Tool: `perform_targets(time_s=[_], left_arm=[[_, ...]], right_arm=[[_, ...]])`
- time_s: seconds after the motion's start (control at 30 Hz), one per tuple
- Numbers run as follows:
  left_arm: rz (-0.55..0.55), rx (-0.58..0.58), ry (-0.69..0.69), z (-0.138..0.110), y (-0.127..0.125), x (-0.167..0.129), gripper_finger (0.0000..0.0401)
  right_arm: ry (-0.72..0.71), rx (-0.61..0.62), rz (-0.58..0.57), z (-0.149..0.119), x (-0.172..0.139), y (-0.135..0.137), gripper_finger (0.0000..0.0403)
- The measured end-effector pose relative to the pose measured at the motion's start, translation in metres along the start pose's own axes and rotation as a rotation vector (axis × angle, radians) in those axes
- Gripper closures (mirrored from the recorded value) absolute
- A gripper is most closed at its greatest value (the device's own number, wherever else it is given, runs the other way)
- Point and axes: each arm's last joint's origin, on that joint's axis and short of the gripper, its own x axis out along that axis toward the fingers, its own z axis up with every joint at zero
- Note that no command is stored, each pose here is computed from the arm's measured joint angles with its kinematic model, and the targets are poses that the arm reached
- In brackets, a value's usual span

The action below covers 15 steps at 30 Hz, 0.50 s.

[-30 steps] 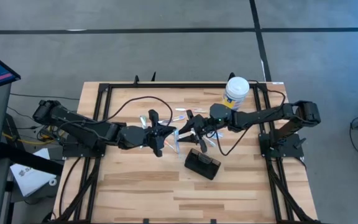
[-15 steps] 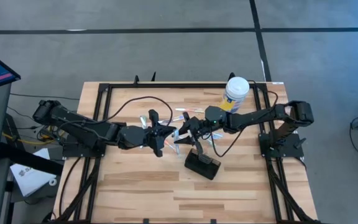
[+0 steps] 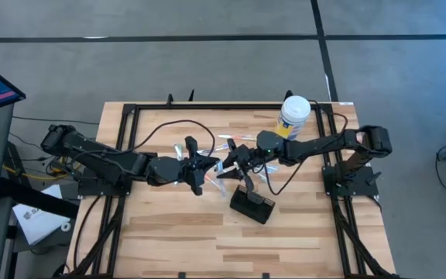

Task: Pick & Place toothbrushing station
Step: Put the top blue toothbrush into the mesh organizer

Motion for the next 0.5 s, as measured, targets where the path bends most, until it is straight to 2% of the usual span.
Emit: perform_targets(time_s=[0.27, 0.5], left_arm=[[-0.005, -0.001, -0.006, 0.0003, -0.0001, 0.0, 0.04], [-0.004, -0.001, -0.004, 0.0003, -0.0001, -0.0001, 0.0392]], right_arm=[[0.002, -0.017, -0.002, -0.0005, -0.0001, -0.0005, 0.0389], [0.007, -0.031, -0.002, -0.0009, -0.0001, -0.0005, 0.0396]])
